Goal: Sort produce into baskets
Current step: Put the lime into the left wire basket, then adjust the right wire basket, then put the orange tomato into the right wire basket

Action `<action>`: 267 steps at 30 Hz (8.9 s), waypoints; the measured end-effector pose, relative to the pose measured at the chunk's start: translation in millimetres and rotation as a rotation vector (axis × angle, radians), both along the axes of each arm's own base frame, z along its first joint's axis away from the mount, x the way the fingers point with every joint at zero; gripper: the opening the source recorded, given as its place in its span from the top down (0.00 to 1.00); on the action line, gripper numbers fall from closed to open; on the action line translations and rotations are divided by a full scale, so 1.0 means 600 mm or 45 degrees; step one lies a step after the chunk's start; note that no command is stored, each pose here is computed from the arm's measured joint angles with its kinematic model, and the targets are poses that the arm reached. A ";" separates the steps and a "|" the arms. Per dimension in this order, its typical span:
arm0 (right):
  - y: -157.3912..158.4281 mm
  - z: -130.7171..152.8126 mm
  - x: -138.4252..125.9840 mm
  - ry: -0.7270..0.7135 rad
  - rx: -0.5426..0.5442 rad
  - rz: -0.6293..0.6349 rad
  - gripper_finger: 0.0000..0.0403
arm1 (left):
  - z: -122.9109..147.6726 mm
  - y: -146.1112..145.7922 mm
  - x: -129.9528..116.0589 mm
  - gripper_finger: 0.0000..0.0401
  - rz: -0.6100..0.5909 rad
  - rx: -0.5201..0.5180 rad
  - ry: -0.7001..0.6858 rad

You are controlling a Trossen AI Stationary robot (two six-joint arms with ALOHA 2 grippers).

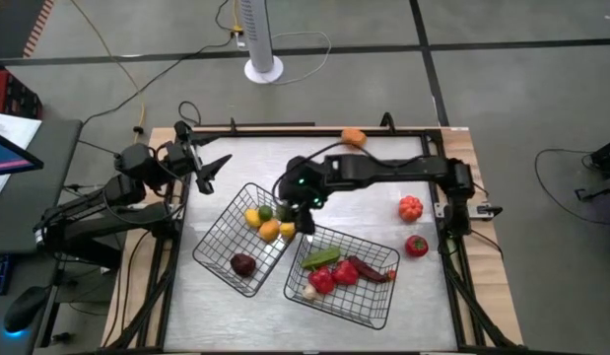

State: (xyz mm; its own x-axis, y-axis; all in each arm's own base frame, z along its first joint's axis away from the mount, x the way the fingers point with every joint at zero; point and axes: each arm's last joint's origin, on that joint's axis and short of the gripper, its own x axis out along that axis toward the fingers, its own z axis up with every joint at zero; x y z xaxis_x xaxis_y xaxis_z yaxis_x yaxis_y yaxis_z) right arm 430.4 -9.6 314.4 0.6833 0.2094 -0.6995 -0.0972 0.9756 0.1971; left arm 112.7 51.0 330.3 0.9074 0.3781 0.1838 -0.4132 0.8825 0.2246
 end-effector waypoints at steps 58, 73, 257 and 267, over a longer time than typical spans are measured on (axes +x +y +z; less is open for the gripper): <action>-0.006 -0.151 -0.354 0.379 -0.078 -0.442 0.28 | -0.007 0.003 0.000 0.35 0.059 -0.037 0.047; 0.150 -0.152 -0.407 0.636 0.039 -0.450 0.28 | 0.008 0.002 -0.002 0.35 0.076 0.088 -0.026; 0.332 -0.246 -0.513 0.150 -0.461 -0.706 0.62 | 0.002 -0.036 0.011 0.35 -0.481 -0.283 -0.079; 0.300 -0.152 -0.496 -0.004 -0.389 -0.745 0.65 | 0.002 -0.036 0.011 0.35 -0.480 -0.283 -0.079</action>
State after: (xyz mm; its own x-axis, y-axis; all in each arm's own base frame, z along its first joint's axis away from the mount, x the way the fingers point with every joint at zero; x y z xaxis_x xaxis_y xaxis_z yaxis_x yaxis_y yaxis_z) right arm 132.6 170.2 223.0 0.6260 -0.4052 -0.6663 0.4663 0.8793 -0.0967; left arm 119.4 29.3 331.5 0.9792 0.0592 0.1939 -0.0598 0.9982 -0.0027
